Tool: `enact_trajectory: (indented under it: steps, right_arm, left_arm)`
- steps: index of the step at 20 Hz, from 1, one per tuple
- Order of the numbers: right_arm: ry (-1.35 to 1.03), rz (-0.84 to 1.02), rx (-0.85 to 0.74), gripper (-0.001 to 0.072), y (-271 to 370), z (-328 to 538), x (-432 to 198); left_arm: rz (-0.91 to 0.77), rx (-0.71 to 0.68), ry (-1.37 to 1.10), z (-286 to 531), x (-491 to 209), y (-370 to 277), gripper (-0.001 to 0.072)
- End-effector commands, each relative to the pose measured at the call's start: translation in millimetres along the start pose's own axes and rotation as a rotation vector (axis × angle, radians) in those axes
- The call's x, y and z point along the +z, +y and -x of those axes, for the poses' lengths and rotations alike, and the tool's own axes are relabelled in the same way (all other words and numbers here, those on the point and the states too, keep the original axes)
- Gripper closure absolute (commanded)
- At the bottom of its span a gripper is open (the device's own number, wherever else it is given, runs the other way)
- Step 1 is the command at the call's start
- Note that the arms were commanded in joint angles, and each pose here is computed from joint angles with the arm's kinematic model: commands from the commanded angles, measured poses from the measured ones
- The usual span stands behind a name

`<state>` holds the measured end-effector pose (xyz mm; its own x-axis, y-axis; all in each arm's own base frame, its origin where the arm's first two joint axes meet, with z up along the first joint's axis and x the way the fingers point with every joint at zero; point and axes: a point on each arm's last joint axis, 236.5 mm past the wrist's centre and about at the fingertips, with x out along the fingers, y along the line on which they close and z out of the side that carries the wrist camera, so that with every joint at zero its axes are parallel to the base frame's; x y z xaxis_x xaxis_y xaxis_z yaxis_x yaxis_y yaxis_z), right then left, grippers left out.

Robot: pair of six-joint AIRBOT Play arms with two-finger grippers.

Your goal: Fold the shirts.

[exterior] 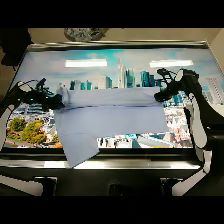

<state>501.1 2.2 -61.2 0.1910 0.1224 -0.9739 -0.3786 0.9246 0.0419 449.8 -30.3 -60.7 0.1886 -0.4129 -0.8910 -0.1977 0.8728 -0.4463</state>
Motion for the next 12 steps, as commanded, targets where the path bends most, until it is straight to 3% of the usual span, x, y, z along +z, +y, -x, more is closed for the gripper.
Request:
enact_trajectory:
  steps: [1,2,5,9,12]
  right_arm:
    - [0.049,0.013,0.047,0.0343,10.3,4.2,-10.6]
    - [0.045,0.032,0.023,0.0202,6.6,19.3,-9.3]
    - [0.066,0.064,-0.037,0.0198,-17.4,72.6,-27.5]
    - [0.212,-0.094,0.262,0.0202,-4.0,92.7,-103.5]
    - [0.278,-0.143,0.327,0.0204,5.7,82.0,-141.3]
  left_arm:
    - [0.083,0.015,0.099,5.4,-23.1,7.0,0.0298]
    - [0.063,0.011,0.093,17.5,-20.0,5.5,0.0324]
    - [0.04,0.03,0.071,61.1,-23.2,14.8,0.0321]
    - [0.05,0.052,0.195,64.3,-101.1,38.4,0.0315]
    - [0.103,-0.012,0.273,25.1,-189.0,41.3,0.0312]
